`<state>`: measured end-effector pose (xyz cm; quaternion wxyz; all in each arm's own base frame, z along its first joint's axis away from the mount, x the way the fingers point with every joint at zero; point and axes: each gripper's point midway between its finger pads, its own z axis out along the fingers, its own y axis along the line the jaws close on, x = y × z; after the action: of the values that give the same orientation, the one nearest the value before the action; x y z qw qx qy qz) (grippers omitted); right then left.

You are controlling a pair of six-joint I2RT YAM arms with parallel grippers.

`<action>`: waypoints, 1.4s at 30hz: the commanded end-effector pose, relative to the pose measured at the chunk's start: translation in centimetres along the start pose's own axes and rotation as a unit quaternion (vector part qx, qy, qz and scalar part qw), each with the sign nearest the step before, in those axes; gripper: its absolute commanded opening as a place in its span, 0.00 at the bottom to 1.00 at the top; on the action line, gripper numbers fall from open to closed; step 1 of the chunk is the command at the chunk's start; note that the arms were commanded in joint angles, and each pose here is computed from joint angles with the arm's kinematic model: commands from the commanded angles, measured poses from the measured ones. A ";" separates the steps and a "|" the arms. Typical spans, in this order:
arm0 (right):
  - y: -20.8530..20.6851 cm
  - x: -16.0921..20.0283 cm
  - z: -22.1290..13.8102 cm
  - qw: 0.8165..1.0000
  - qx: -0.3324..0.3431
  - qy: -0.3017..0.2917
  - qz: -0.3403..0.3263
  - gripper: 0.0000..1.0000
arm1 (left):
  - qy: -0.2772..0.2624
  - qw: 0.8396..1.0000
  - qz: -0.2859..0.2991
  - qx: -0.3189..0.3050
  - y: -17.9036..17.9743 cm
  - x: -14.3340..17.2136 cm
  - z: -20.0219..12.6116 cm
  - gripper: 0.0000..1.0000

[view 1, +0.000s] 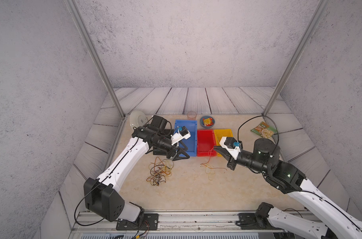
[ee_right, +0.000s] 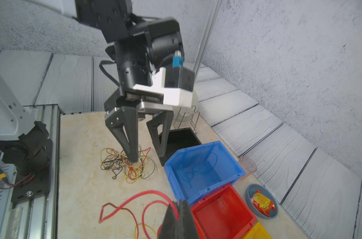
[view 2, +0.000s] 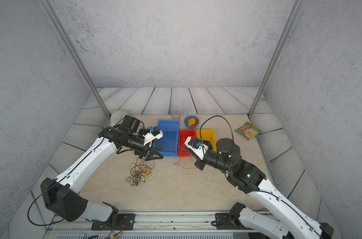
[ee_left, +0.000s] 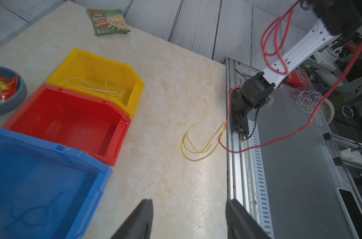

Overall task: Untangle and sort cables by color
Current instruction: Pick up the cable at the center of the board.

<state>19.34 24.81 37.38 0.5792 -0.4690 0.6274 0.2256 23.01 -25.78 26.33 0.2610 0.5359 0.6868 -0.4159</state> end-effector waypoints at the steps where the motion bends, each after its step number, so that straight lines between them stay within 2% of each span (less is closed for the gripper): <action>1: -1.1 -1.7 -0.3 1.000 0.015 0.003 0.007 0.00 | -0.039 0.999 -0.012 0.029 -0.8 -0.1 0.5 0.67; 5: -1.9 -3.6 0.0 0.999 0.022 -0.007 0.032 0.00 | -0.070 0.995 -0.050 0.047 0.2 1.8 2.5 0.71; 8: -2.3 -5.1 0.3 0.998 0.025 -0.032 0.048 0.00 | -0.077 0.995 -0.066 0.020 1.9 1.6 2.9 0.72; 14: -2.7 -6.3 1.2 0.997 0.021 -0.045 0.057 0.00 | -0.099 0.994 -0.041 0.031 1.6 -0.4 2.3 0.72; 18: -2.8 -6.5 1.6 0.997 0.020 -0.044 0.057 0.00 | -0.098 0.993 -0.020 0.061 0.1 0.2 2.2 0.73; 23: -3.2 -6.4 1.3 0.997 0.034 -0.041 0.058 0.00 | -0.091 0.995 -0.007 0.052 0.2 1.2 1.2 0.74; 26: -3.3 -6.4 1.1 0.997 0.037 -0.036 0.057 0.00 | -0.109 0.993 -0.003 0.052 0.3 1.0 -0.3 0.84; 27: -3.3 -6.3 1.1 0.997 0.037 -0.034 0.056 0.00 | -0.107 0.993 0.005 0.055 -0.1 1.0 -0.5 0.84; 28: -3.4 -6.4 1.1 0.997 0.037 -0.033 0.054 0.00 | -0.104 0.993 0.012 0.058 -0.4 1.0 -0.6 0.92; 29: -3.4 -6.4 1.1 0.997 0.038 -0.031 0.053 0.00 | -0.107 0.992 0.015 0.062 -0.8 0.9 -0.8 0.95; 37: -4.6 -6.3 1.8 0.995 0.066 -0.025 0.071 0.00 | -0.108 0.990 0.016 0.087 -2.4 0.1 -0.3 0.95; 42: -4.7 -7.0 1.9 0.994 0.064 -0.037 0.077 0.00 | -0.112 0.991 0.002 0.078 -1.3 -0.6 0.2 0.95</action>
<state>23.45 26.67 42.85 0.5925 -0.3910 0.6630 0.2376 21.32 -26.03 26.47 0.2891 0.5130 0.6183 -0.5206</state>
